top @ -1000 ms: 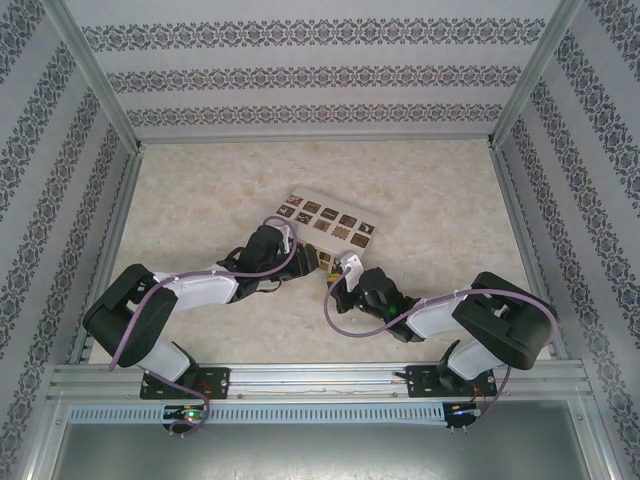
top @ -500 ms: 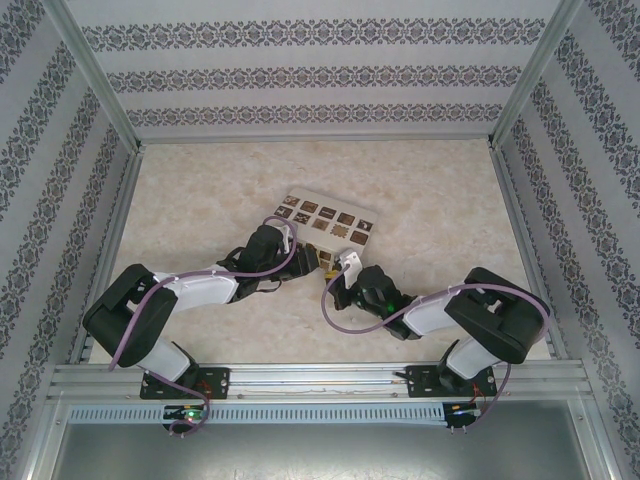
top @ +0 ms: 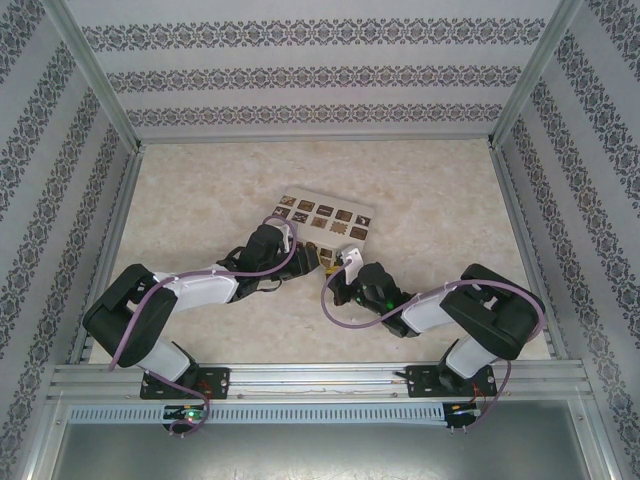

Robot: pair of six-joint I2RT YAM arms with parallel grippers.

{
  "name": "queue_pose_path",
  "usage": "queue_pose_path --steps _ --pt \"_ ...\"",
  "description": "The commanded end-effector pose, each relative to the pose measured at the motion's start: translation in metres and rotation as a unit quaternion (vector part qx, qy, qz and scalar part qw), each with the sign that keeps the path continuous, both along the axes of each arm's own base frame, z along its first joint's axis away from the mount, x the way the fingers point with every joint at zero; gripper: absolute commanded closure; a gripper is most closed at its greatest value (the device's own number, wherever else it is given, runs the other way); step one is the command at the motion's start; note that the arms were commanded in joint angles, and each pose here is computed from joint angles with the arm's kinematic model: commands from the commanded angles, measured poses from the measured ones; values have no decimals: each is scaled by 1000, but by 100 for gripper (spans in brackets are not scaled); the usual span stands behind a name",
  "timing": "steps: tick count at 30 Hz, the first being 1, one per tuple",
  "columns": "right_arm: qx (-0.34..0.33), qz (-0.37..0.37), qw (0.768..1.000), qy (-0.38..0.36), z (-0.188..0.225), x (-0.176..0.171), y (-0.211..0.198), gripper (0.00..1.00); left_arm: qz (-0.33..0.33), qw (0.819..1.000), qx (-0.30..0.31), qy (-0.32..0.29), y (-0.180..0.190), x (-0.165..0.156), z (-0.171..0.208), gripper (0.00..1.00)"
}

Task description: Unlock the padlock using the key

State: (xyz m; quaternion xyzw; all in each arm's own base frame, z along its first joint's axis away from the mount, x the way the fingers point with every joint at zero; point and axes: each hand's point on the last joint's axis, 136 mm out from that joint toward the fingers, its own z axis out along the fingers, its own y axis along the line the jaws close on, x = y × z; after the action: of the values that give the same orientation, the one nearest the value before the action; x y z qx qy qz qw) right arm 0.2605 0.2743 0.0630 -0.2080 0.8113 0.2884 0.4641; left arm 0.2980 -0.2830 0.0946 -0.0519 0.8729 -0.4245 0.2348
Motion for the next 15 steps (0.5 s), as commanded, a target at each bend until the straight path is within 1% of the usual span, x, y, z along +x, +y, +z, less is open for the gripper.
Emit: queue_pose_path --steps 1,6,15 --pt "28 -8 999 -17 16 11 4 100 -16 999 -34 -31 -15 4 30 71" --pt "32 -10 999 -16 17 12 2 100 -16 999 -35 -30 -15 5 29 71" --pt "44 11 999 -15 20 10 9 100 -14 999 -37 -28 -16 5 28 71"
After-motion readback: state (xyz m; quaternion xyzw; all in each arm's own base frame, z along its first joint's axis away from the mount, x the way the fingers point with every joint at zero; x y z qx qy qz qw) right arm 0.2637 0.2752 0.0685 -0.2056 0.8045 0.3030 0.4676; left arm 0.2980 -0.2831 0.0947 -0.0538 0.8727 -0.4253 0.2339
